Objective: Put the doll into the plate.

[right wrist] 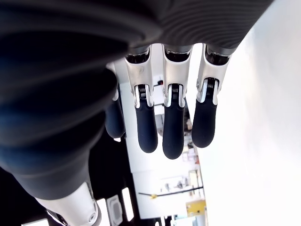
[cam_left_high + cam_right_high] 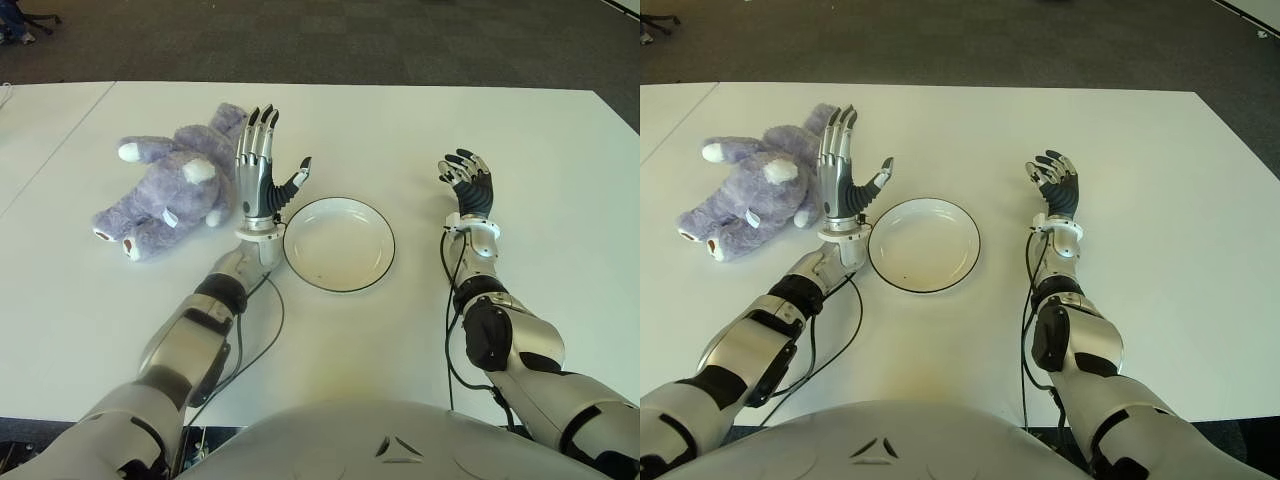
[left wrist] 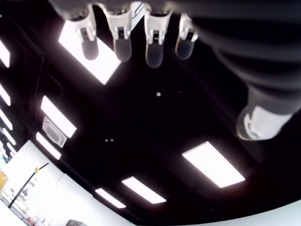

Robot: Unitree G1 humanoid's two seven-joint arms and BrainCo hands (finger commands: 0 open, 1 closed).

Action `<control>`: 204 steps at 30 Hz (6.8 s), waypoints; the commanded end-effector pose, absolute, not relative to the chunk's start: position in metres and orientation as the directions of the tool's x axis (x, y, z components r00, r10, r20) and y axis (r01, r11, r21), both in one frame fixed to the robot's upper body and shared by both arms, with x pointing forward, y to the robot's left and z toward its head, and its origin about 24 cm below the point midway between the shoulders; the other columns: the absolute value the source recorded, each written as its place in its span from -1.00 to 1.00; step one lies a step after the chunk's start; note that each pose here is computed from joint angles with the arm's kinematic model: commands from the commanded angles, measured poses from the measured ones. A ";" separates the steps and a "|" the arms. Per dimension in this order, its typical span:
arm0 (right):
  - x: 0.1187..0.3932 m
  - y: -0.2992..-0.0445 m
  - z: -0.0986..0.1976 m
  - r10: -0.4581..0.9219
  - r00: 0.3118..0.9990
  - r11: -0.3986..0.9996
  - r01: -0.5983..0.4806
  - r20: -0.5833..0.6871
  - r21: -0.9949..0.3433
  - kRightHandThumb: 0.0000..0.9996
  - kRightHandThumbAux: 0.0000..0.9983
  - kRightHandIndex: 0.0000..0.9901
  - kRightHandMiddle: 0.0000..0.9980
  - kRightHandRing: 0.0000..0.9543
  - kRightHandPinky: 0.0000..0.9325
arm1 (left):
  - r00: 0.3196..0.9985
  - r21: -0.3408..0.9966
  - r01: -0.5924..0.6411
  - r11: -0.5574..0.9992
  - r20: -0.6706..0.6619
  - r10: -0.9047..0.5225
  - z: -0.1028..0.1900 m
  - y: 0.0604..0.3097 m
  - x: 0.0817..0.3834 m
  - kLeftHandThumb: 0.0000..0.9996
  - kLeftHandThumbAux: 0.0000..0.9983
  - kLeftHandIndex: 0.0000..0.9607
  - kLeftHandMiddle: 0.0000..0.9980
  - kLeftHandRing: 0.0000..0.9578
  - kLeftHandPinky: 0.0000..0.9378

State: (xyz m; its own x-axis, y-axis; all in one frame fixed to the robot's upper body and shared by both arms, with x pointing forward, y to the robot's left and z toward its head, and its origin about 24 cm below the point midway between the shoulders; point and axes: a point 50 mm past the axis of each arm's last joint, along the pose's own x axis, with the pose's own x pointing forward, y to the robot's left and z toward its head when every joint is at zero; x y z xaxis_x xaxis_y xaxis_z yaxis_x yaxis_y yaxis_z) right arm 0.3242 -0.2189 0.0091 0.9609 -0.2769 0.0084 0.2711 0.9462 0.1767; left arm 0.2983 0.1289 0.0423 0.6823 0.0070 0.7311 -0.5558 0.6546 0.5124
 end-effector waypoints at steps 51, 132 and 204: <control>0.243 -0.196 -0.090 -0.265 0.859 0.890 0.393 -0.439 0.232 -0.50 0.65 -0.45 -0.32 -0.22 -0.14 | 0.560 0.578 -0.730 0.365 0.812 -0.165 0.124 0.168 0.266 -0.75 0.04 -0.79 -0.88 -0.96 -1.00; 0.246 -0.203 -0.089 -0.272 0.846 0.889 0.403 -0.458 0.217 -0.20 0.72 -0.42 -0.31 -0.23 -0.15 | 0.814 0.757 -0.535 0.375 0.581 -0.012 0.092 0.185 0.200 -0.67 -0.19 -0.75 -1.00 -1.00 -1.00; 0.246 -0.210 -0.088 -0.292 0.840 0.879 0.424 -0.457 0.218 -0.19 0.72 -0.46 -0.31 -0.22 -0.16 | 0.696 0.561 -0.693 0.453 0.684 0.218 0.084 0.194 0.276 -0.67 0.04 -0.96 -0.67 -0.63 -0.68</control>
